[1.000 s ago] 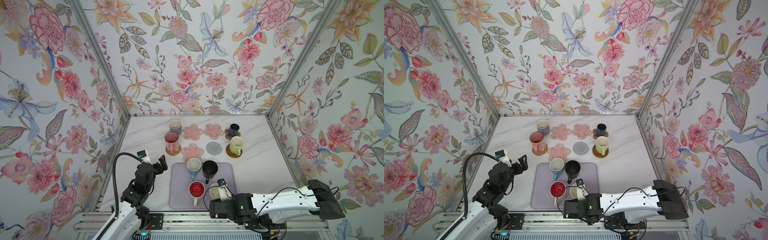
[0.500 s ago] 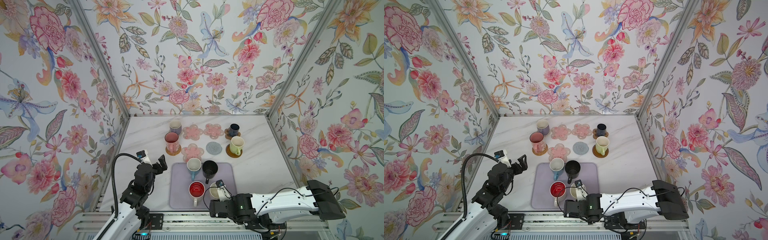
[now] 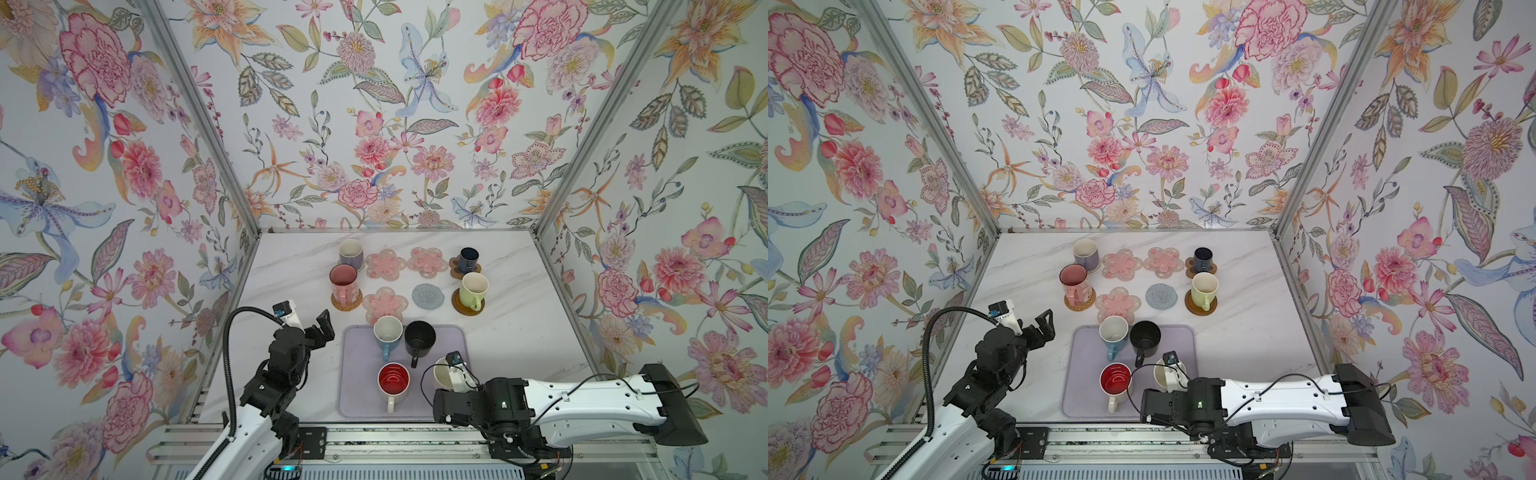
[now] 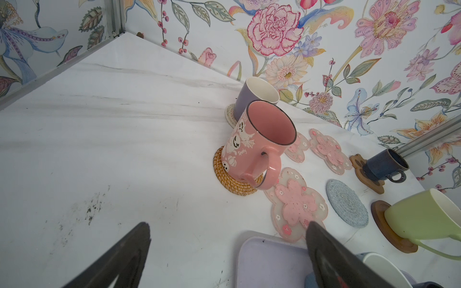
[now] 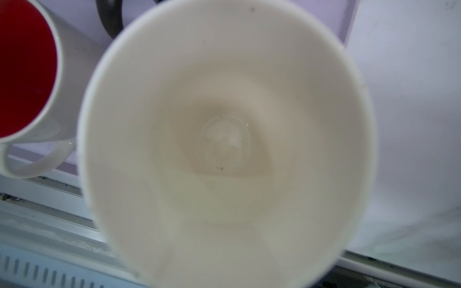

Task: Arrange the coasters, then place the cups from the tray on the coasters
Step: 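Lift the cream mug with the right gripper and carry it beyond the tray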

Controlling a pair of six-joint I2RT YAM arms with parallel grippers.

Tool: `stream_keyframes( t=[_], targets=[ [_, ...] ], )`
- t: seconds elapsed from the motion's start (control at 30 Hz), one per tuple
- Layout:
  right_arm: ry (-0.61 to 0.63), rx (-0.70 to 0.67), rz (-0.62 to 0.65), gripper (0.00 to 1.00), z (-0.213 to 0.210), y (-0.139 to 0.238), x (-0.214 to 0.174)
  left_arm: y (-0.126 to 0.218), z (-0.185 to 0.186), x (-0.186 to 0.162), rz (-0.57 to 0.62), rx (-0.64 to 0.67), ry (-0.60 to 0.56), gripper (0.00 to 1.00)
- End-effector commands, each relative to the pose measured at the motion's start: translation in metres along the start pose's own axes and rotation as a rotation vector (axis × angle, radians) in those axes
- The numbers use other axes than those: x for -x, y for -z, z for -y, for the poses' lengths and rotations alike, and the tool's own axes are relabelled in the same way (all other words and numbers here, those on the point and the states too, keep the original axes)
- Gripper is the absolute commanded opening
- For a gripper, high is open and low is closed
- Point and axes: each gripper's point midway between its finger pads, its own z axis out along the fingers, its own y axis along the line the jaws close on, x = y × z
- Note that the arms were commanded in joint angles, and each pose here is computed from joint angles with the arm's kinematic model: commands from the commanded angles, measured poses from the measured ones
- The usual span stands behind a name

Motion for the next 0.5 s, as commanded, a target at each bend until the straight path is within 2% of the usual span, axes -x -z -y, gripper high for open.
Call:
stream_keyframes(
  t=[0.0, 0.23, 0.47],
  targets=[
    [-0.012, -0.039, 0.045, 0.00, 0.022, 0.022, 0.022, 0.000, -0.006, -0.004, -0.012, 0.017, 0.007, 0.99],
    [-0.049, -0.056, 0.115, 0.00, 0.042, 0.043, 0.082, 0.003, -0.010, -0.006, -0.013, 0.028, 0.015, 0.99],
    [-0.025, -0.061, 0.232, 0.00, 0.038, 0.048, 0.180, 0.006, -0.014, -0.008, -0.002, 0.032, 0.022, 0.99]
  ],
)
